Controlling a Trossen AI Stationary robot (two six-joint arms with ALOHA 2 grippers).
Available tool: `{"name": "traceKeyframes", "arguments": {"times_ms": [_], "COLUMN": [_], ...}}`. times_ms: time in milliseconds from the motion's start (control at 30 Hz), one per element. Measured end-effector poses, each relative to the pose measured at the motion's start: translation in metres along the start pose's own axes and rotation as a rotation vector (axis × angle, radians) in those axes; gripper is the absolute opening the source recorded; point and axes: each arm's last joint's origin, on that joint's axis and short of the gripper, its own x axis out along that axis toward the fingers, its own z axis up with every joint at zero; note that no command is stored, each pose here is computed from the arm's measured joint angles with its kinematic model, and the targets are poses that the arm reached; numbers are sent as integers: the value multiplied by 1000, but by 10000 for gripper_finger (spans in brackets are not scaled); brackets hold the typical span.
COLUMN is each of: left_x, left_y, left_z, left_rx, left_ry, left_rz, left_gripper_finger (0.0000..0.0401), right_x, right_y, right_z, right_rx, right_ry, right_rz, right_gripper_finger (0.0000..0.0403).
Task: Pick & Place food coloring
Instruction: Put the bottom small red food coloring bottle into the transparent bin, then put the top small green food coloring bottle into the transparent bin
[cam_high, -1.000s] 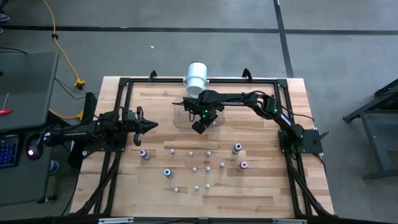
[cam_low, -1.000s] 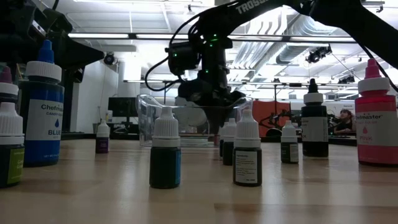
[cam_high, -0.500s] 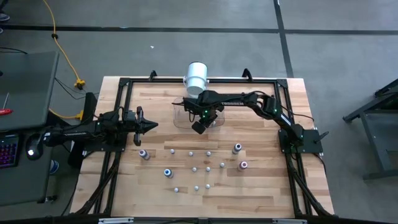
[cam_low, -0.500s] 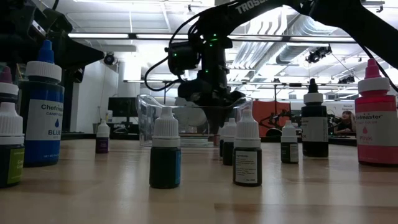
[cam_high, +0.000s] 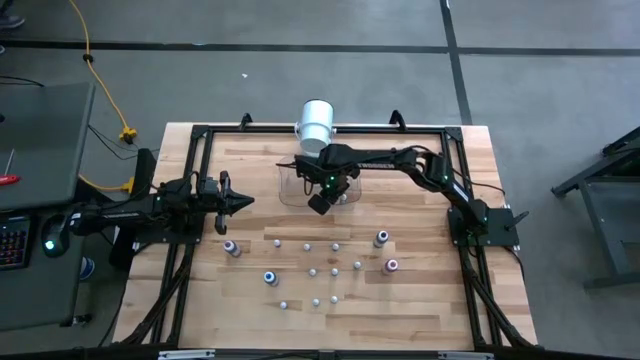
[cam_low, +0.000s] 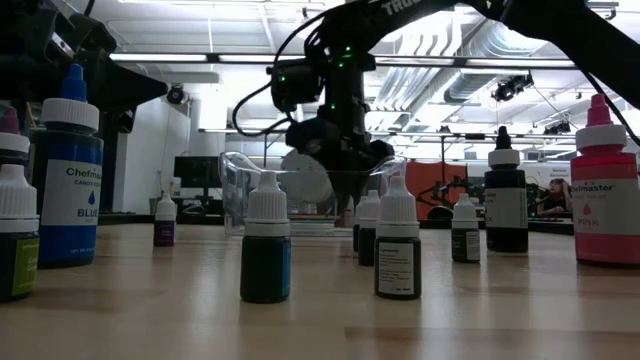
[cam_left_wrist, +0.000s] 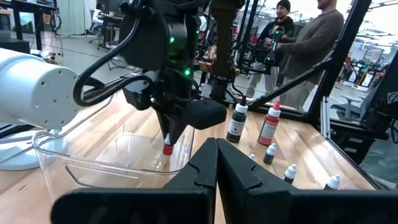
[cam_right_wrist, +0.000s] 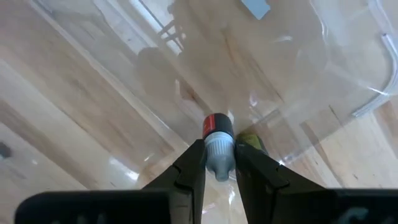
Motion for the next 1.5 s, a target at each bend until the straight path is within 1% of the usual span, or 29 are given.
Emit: {"name": "traceKeyframes", "arguments": {"times_ms": [100, 333, 467, 700, 867, 967, 1167, 1500], "left_x": [0, 0, 0, 0, 0, 0, 0, 0], "left_y": [0, 0, 0, 0, 0, 0, 0, 0], "left_z": [0, 0, 0, 0, 0, 0, 0, 0], "left_rx": [0, 0, 0, 0, 0, 0, 0, 0], "left_ry": [0, 0, 0, 0, 1, 0, 0, 0], "left_rz": [0, 0, 0, 0, 0, 0, 0, 1], "left_gripper_finger": [1, 1, 1, 1, 1, 1, 1, 1], "right_x": [-1, -1, -1, -2, -10, -17, -43, -109], "right_y": [-1, -2, -2, -3, -7, -10, -11, -11], "right_z": [-1, -2, -2, -2, -3, -4, -10, -35], "right_rx": [0, 1, 9, 12, 17, 29, 33, 5], "right_ry": [-2, 6, 0, -9, -34, -51, -108, -267], "right_rz": [-18, -38, -48, -78, -110, -110, -76, 13], "right_gripper_finger": [88, 152, 173, 179, 179, 179, 179, 179]}}
